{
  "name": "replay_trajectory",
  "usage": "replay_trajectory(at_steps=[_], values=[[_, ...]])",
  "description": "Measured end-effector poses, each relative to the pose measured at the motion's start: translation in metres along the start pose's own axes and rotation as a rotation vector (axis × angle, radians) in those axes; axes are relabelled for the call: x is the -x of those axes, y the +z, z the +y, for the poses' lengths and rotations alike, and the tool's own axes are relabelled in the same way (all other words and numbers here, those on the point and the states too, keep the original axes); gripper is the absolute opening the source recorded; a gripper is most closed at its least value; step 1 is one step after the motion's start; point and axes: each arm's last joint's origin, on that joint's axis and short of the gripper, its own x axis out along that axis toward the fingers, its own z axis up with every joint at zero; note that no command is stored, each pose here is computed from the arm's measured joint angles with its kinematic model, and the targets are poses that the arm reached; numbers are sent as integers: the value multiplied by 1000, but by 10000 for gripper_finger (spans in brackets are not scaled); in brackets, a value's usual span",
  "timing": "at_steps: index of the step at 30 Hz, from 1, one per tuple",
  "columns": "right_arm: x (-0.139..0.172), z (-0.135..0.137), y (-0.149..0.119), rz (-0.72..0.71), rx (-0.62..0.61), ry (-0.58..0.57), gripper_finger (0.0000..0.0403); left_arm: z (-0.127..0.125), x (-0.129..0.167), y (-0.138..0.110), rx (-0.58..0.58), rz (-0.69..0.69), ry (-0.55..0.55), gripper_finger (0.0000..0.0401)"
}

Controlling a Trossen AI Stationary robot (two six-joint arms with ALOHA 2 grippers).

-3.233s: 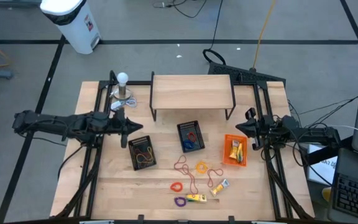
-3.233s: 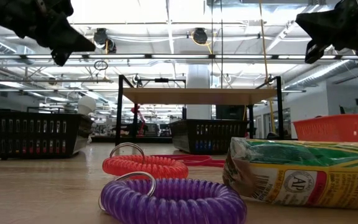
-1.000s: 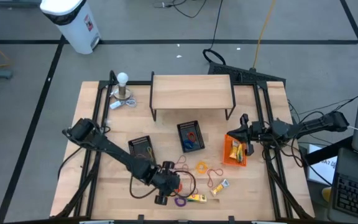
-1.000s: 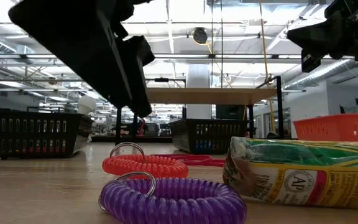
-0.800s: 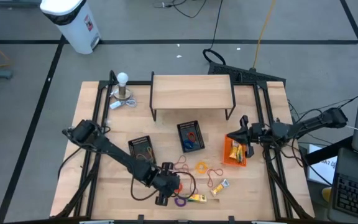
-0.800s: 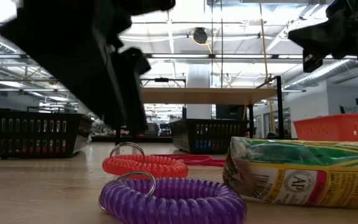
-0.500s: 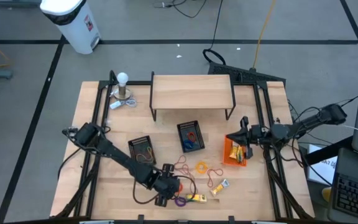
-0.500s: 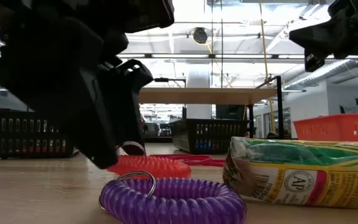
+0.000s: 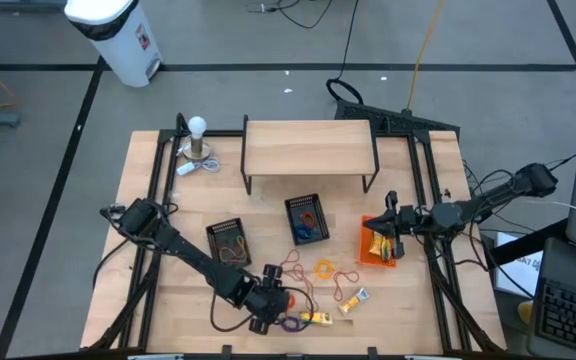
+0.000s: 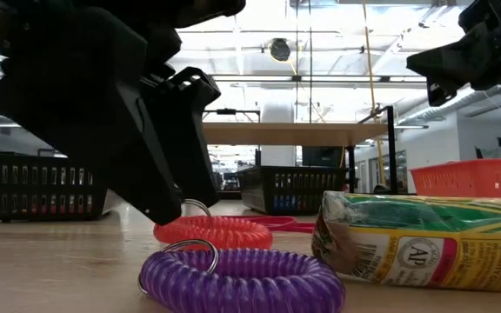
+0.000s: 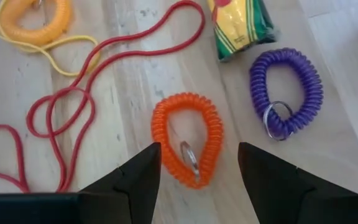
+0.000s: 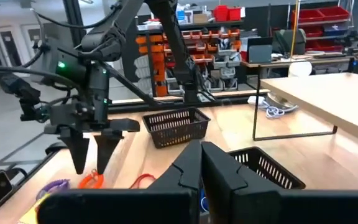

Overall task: Pick & Place Office Desk Supplies
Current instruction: Put the red rubber band into the left black bin

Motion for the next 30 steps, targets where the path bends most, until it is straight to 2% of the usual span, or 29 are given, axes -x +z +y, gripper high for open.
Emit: replay_trajectory(at_steps=[3, 9, 15, 21, 30], values=[[-1, 1, -1, 7, -6, -15, 0, -1, 0, 5, -1, -51, -6, 216], [-2, 1, -2, 14, -25, -9, 0, -10, -1, 4, -136, -89, 41, 216], [-4, 3, -6, 48, -41, -5, 0, -15, 0, 7, -199, -127, 80, 216], [-3, 6, -9, 52, -20, -76, 0, -14, 0, 6, -211, -107, -14, 216], [-2, 11, -4, 9, 0, -46, 0, -11, -1, 5, -240, -81, -36, 216]])
